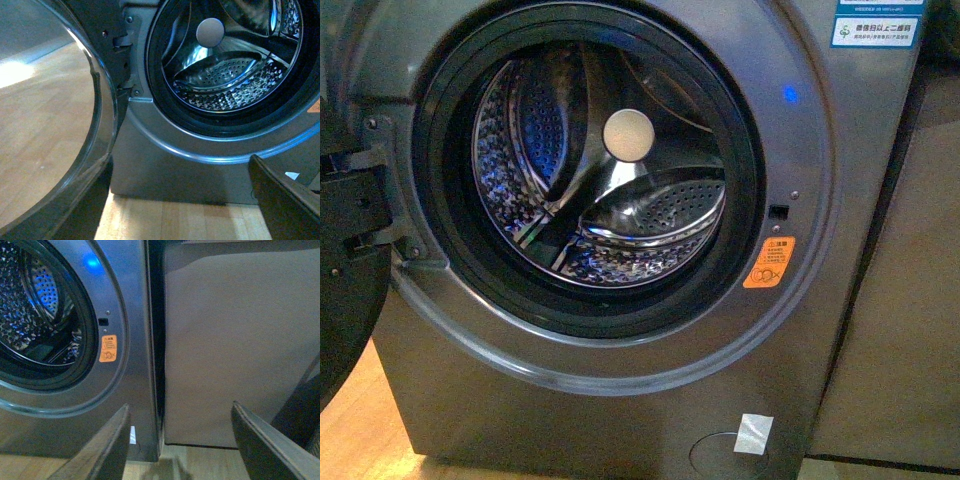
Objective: Collect clothes from washing machine
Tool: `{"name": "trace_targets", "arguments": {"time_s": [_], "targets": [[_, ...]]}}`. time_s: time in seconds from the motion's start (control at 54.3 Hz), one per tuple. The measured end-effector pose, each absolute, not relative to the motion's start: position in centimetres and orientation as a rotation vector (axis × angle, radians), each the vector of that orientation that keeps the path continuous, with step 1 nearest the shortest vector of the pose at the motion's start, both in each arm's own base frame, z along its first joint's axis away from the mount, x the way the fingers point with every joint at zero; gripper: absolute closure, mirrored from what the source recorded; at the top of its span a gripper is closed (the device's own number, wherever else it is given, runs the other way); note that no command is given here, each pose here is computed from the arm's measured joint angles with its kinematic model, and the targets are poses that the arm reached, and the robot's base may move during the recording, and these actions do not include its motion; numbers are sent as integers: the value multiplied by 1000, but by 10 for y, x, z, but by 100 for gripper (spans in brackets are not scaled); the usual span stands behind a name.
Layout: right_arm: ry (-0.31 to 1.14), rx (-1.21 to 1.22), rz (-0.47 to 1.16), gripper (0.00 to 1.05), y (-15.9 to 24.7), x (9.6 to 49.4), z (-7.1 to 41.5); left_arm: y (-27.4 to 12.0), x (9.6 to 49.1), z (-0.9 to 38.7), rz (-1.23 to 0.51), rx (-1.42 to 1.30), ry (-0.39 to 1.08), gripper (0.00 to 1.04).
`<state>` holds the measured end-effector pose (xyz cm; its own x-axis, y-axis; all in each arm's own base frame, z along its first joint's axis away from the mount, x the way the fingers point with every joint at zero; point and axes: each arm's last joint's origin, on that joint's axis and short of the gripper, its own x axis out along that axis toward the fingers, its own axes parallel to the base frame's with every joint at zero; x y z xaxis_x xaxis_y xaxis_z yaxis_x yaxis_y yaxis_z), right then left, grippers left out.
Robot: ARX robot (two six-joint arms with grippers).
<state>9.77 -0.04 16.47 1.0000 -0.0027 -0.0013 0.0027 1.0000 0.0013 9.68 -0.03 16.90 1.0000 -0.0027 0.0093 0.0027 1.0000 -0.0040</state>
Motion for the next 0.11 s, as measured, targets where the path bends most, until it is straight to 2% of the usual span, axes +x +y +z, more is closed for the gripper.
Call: {"name": "trace_targets", "arguments": {"time_s": [0.055,0.11], "targets": [[1,1,-3,26,0,98,165,0,97,169,-3,-4,-9,11],[1,1,-3,17,0,98,165,0,97,169,-3,-3,-9,5]]}}
